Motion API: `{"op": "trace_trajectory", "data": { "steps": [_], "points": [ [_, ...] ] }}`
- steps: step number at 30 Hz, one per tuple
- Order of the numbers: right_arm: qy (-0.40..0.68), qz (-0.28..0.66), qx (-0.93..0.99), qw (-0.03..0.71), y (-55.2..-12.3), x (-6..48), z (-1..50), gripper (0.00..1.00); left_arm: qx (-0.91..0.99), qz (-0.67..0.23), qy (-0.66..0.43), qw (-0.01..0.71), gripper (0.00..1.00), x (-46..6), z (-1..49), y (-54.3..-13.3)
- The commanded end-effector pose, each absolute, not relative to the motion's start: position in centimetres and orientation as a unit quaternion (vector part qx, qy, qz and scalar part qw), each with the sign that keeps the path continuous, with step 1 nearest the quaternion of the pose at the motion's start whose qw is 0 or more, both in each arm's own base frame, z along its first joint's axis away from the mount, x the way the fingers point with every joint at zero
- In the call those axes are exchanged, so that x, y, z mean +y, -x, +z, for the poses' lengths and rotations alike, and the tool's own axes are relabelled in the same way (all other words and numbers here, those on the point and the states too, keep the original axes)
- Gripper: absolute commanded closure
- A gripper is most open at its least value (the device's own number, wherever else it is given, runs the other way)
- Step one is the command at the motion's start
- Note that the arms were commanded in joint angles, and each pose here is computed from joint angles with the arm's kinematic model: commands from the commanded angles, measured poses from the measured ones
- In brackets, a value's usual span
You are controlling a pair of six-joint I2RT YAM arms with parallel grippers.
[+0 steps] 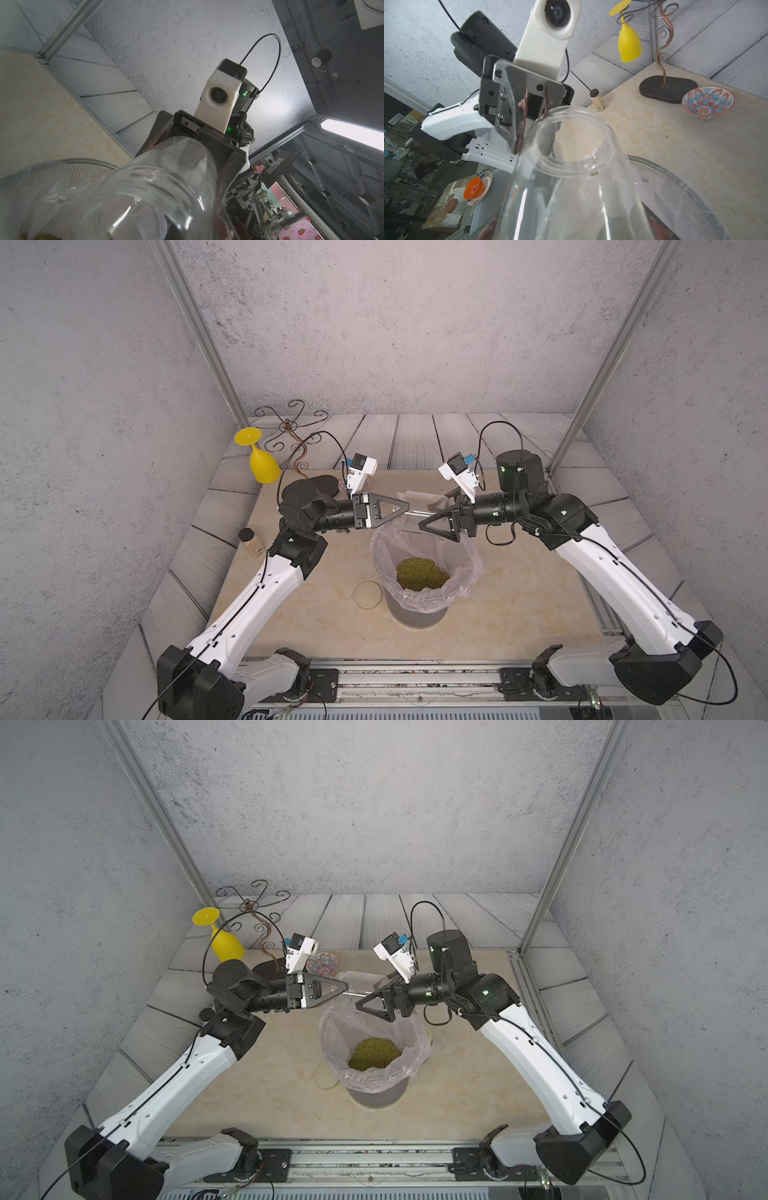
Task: Empty moldy mung beans from jars
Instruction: Place the jar at the center of the board.
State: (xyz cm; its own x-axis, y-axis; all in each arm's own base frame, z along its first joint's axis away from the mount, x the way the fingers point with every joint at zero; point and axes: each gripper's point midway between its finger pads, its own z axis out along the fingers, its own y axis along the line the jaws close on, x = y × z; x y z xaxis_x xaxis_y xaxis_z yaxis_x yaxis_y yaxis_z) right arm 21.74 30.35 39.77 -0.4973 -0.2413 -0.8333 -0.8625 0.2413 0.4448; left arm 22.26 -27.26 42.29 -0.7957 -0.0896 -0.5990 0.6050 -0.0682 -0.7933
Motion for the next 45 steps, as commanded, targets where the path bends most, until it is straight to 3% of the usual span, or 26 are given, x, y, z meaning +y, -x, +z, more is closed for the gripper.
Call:
{"op": "trace_trajectory", "data": {
  "steps": [1,5,7,10,12,18,22,25,37,45],
  "points": [
    [0.405,0.499,0.666,0.378,-20.4,30.6,43.6,0.39,0.682,-0.68,-0.149,0.222,0.74,-28.0,38.9,-24.4],
    [0.405,0.504,0.664,0.375,-20.4,30.7,43.6,0.4,0.685,-0.679,-0.148,0.217,0.52,-28.2,38.6,-24.7],
    [0.406,0.504,0.664,0.375,-20.4,30.8,43.6,0.4,0.686,-0.678,-0.151,0.217,0.5,-28.4,38.5,-24.7],
    [0.406,0.501,0.666,0.373,-20.4,30.8,43.4,0.4,0.685,-0.678,-0.154,0.217,0.87,-28.4,38.6,-24.7],
    [0.407,0.5,0.668,0.372,-20.4,30.8,43.4,0.4,0.682,-0.679,-0.154,0.222,1.0,-28.4,38.8,-24.7],
    [0.407,0.497,0.667,0.378,-20.4,30.7,43.6,0.39,0.673,-0.69,-0.152,0.221,1.0,-28.5,39.3,-24.7],
    [0.407,0.486,0.665,0.395,-19.9,29.9,44.3,0.12,0.664,-0.703,-0.138,0.215,1.0,-28.5,39.3,-25.0],
    [0.403,0.462,0.668,0.422,-19.4,28.5,45.2,0.04,0.644,-0.724,-0.128,0.211,1.0,-28.6,39.8,-25.4],
    [0.387,0.41,0.655,0.504,-15.1,22.8,50.0,0.01,0.502,-0.835,-0.029,0.221,1.0,-27.0,43.0,-28.3],
    [0.385,0.38,0.695,0.474,-15.3,22.1,46.8,0.01,0.499,-0.833,-0.023,0.237,1.0,-26.7,44.3,-27.9]
  ]
}}
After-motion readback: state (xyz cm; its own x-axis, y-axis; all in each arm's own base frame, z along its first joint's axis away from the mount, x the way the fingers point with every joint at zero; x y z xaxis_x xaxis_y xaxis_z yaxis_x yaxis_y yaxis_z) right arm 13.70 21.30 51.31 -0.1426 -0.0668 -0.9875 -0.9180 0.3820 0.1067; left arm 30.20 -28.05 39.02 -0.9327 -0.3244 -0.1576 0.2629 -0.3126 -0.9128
